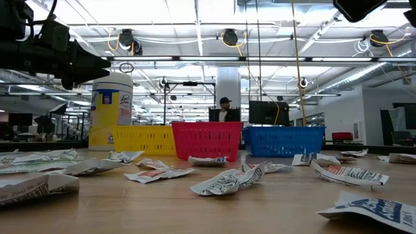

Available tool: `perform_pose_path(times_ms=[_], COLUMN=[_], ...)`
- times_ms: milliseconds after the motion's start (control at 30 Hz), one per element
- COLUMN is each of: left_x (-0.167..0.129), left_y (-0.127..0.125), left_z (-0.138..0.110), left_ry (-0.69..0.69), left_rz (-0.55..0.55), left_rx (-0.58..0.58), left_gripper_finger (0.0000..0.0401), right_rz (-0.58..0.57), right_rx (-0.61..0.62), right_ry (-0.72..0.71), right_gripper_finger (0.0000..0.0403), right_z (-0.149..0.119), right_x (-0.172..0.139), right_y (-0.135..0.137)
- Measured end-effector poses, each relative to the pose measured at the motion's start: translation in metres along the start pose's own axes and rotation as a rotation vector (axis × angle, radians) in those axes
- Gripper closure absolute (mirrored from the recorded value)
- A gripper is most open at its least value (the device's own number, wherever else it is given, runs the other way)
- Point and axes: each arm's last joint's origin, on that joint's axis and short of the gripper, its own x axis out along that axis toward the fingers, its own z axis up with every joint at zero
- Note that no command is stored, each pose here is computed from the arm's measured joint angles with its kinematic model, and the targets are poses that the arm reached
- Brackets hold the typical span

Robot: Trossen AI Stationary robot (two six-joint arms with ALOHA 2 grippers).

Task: Pick & Place First Aid Supplies
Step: Put the alcohol pad into the blue bin

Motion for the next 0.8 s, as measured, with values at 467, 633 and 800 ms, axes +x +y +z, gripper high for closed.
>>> perform_pose_path(times_ms=[467, 633, 800], left_x=[0.0, 0.0, 0.0], left_y=[0.0, 0.0, 0.0], left_z=[0.0, 0.0, 0.0], left_ry=[0.0, 0.0, 0.0], left_rz=[0.0, 0.0, 0.0], left_rx=[0.0, 0.0, 0.0], left_gripper_finger=[0.0192, 0.0192, 0.0192], right_rz=[-0.069, -0.07, -0.088], right_rx=[-0.042, -0.061, -0.074], right_ry=[0.06, 0.064, 0.063], right_gripper_finger=[0.0273, 0.0273, 0.0273], right_z=[-0.013, -0.017, -0.017], right_x=[0.05, 0.07, 0.089], right_y=[0.005, 0.007, 0.007])
